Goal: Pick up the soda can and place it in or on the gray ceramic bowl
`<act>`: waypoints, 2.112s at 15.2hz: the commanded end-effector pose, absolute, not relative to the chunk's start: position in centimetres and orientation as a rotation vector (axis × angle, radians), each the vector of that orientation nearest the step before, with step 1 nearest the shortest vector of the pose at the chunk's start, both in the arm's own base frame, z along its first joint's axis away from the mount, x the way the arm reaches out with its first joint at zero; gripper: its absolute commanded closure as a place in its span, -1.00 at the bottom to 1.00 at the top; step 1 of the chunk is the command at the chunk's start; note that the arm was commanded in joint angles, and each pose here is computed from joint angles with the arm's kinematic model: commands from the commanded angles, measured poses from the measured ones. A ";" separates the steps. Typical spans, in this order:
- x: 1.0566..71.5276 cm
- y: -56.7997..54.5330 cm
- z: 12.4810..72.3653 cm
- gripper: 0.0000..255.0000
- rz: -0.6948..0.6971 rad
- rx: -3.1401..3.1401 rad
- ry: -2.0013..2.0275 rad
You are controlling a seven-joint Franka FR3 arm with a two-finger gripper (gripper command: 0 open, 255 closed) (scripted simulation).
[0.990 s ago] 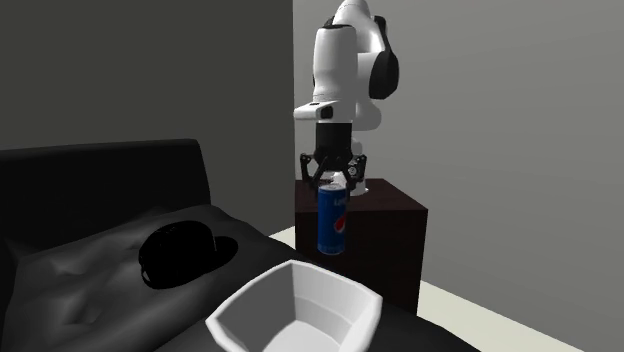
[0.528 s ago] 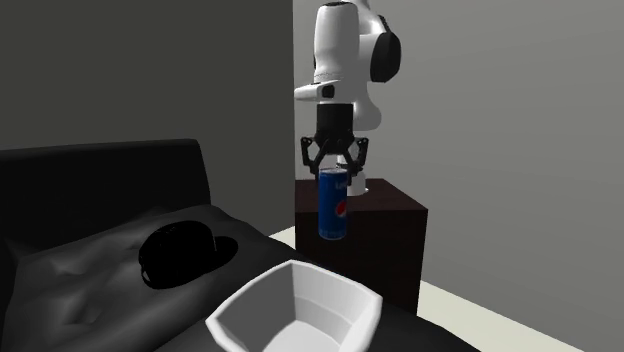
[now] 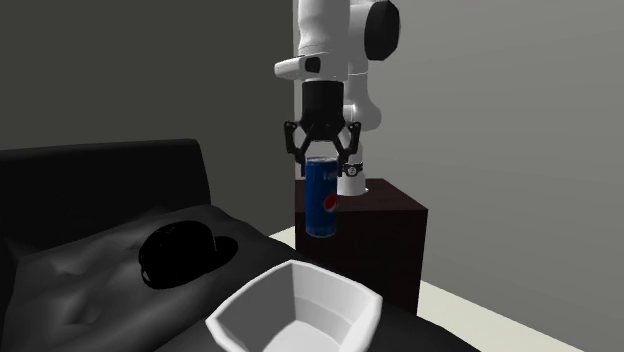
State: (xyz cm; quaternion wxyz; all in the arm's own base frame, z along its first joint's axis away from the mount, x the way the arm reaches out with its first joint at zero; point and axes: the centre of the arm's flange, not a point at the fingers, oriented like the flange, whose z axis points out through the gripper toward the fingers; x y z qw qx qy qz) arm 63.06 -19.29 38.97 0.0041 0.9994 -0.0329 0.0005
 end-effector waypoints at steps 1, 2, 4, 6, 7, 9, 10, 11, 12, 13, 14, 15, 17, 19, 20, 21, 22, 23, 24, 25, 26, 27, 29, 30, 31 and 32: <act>65.4 -20.3 39.6 1.00 0.003 3.132 -0.102; 66.5 -20.9 40.0 1.00 0.003 3.132 -0.102; 68.8 -22.0 40.7 1.00 0.003 3.132 -0.102; 71.0 -23.2 41.4 1.00 0.003 3.132 -0.102; 72.6 -24.0 41.9 1.00 0.003 3.132 -0.102; 72.5 -24.0 40.9 1.00 0.003 3.132 -0.102; 72.5 -24.0 40.3 1.00 0.003 3.132 -0.102; 72.5 -24.0 39.8 1.00 0.003 3.132 -0.102; 72.5 -24.0 39.3 1.00 0.003 3.132 -0.102; 72.6 -24.0 38.8 1.00 0.003 3.132 -0.102; 72.6 -24.0 38.2 1.00 0.003 3.132 -0.102; 72.6 -24.0 37.7 1.00 0.003 3.132 -0.102; 72.6 -24.0 36.6 1.00 0.003 3.132 -0.102; 72.6 -24.0 35.6 1.00 0.003 3.132 -0.102; 72.6 -24.0 35.1 1.00 0.003 3.132 -0.102; 72.6 -24.0 34.5 1.00 0.003 3.132 -0.102; 72.6 -24.0 34.0 1.00 0.003 3.132 -0.102; 72.5 -24.0 33.5 1.00 0.003 3.132 -0.102; 72.6 -24.0 32.9 1.00 0.003 3.132 -0.102; 72.6 -24.0 32.4 1.00 0.003 3.132 -0.102; 72.5 -24.0 31.9 1.00 0.003 3.132 -0.102; 72.5 -24.0 31.4 1.00 0.003 3.132 -0.102; 72.5 -24.0 30.3 1.00 0.003 3.132 -0.102; 72.5 -24.0 30.0 1.00 0.003 3.132 -0.102; 72.5 -24.0 30.0 1.00 0.003 3.132 -0.102; 72.5 -24.0 30.0 1.00 0.003 3.132 -0.102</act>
